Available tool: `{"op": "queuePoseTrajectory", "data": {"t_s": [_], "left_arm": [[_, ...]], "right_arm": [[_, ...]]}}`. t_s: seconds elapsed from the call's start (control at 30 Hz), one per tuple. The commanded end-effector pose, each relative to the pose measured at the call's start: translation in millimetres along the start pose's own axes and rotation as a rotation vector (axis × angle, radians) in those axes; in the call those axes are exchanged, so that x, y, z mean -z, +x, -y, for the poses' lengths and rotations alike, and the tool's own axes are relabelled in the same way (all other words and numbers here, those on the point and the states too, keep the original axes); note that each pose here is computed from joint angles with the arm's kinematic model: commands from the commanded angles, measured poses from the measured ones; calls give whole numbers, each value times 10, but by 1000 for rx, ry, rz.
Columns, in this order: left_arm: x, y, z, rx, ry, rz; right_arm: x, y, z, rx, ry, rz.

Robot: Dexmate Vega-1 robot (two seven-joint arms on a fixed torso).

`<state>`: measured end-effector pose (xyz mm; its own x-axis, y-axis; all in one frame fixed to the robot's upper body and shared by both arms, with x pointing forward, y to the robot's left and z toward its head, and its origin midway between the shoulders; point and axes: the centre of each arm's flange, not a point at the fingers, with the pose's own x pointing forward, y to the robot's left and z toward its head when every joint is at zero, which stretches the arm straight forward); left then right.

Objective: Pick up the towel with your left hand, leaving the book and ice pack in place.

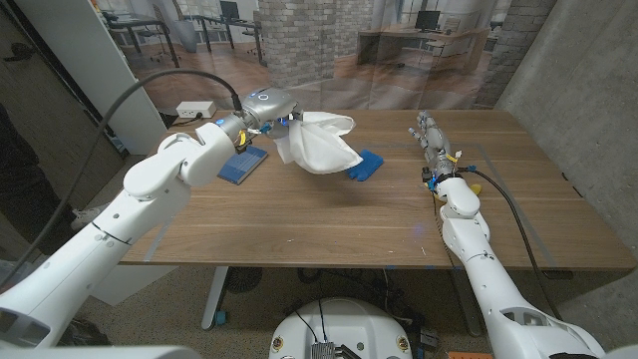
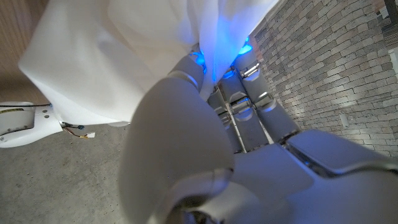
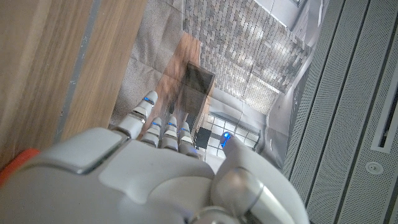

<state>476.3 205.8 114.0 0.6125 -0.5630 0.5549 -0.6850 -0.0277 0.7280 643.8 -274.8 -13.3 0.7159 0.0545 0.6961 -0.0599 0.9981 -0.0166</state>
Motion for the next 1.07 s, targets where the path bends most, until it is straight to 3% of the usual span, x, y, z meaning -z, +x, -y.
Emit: {"op": "queuePoseTrajectory", "data": {"t_s": [0.03, 0.37, 0.87, 1.07], "left_arm": [[32, 4, -27, -66, -22, 10], [144, 19, 33, -89, -47, 28], [424, -16, 187, -153, -95, 67], [515, 1, 276, -147, -105, 56]], "right_arm": [[-53, -41, 18, 11, -26, 5], [-33, -139, -64, 35, -35, -3], [-141, -278, -400, 54, -90, -4], [-205, -359, -453, 64, -92, 13]]}}
